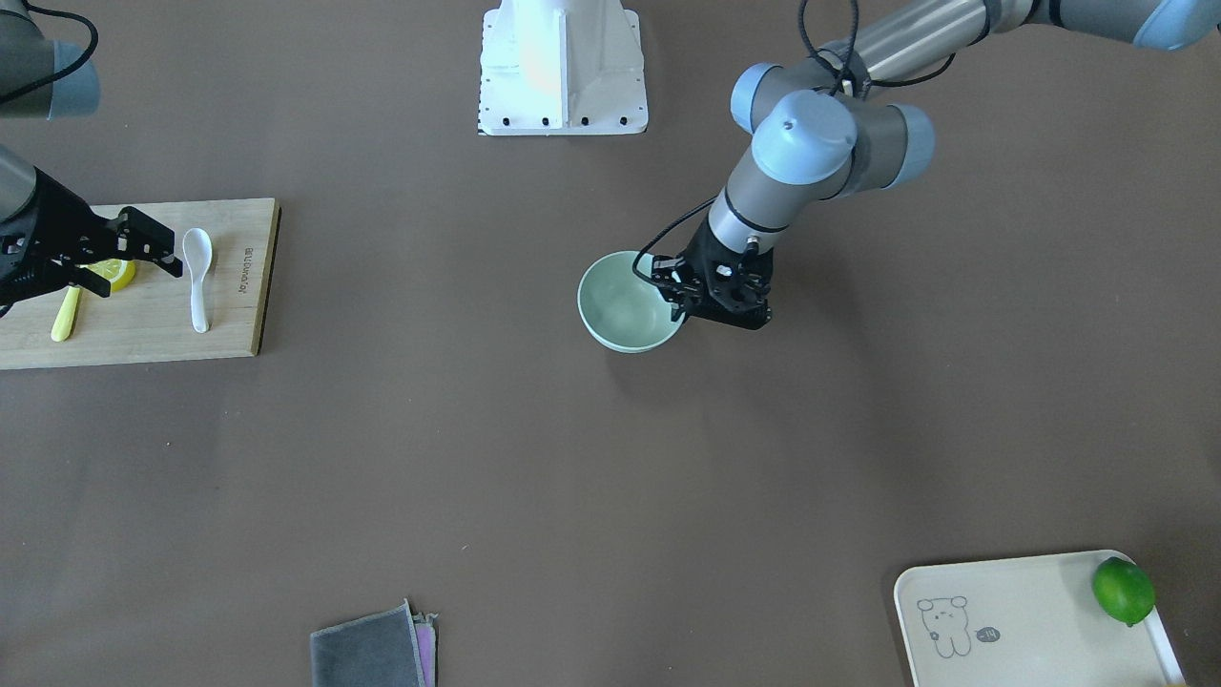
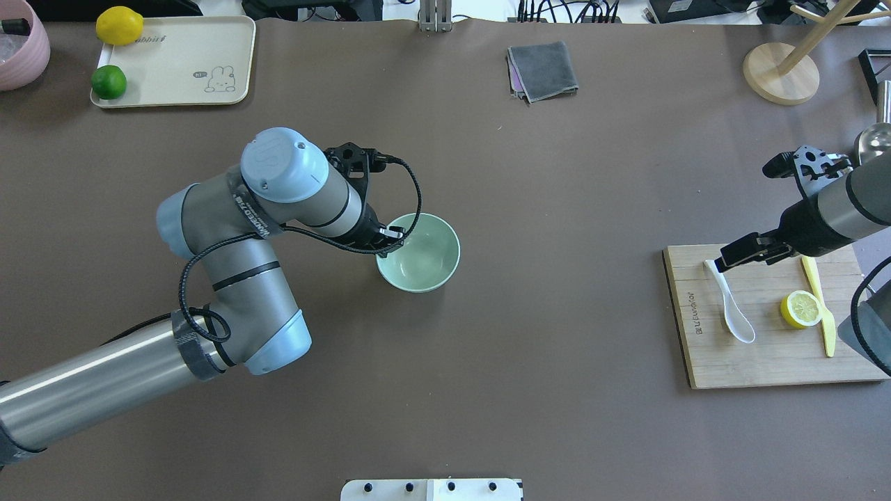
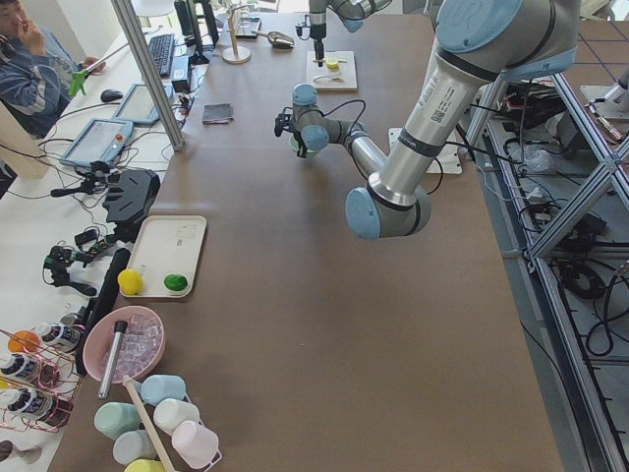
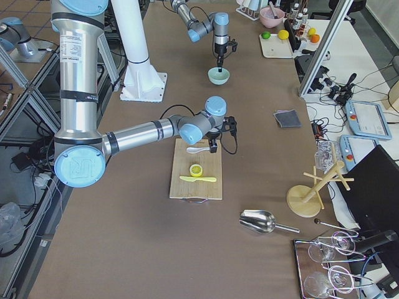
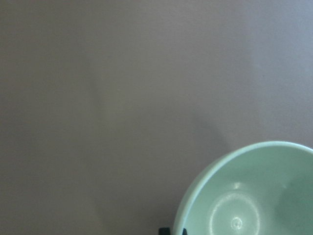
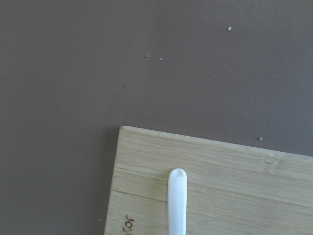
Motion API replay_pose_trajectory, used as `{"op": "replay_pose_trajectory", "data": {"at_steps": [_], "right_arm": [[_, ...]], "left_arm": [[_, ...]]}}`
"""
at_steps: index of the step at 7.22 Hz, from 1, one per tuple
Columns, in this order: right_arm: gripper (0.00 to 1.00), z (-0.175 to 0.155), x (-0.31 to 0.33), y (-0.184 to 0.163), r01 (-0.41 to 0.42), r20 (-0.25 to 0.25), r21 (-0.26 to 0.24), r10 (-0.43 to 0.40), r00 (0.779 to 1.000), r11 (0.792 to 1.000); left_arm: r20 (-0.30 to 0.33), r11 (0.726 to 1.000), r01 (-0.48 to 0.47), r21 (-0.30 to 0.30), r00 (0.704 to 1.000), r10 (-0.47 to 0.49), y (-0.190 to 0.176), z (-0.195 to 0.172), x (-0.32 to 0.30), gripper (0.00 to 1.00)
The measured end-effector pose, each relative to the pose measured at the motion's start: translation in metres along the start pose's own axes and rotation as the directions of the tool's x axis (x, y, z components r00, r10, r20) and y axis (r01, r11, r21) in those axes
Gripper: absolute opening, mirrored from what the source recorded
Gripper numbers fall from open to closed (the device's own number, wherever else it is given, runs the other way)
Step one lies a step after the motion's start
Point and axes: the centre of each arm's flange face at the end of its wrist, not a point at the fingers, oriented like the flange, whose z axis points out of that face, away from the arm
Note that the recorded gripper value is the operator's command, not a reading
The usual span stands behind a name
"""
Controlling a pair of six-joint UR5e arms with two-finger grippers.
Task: Place spoon in bowl
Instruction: 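Move the left gripper over the green bowl while the right reaches toward the spoon, then lower the right gripper and grasp the white spoon on the cutting board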
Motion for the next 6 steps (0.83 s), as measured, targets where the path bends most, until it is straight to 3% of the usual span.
{"op": "replay_pose_trajectory", "data": {"at_steps": [3, 6], "right_arm": [[0.98, 0.010, -0.008, 0.000, 0.009, -0.007, -0.010, -0.009, 1.000, 1.000], [0.83, 0.025, -0.004, 0.002, 0.006, -0.036, -0.024, -0.007, 0.999, 1.000]], "left_arm": [[-0.006, 1.000, 0.010, 0.001, 1.000, -0.010, 0.003, 0.006, 0.016, 0.00], [-0.012, 1.000, 0.020, -0.005, 1.000, -0.020, 0.007, 0.008, 0.021, 0.00]]}}
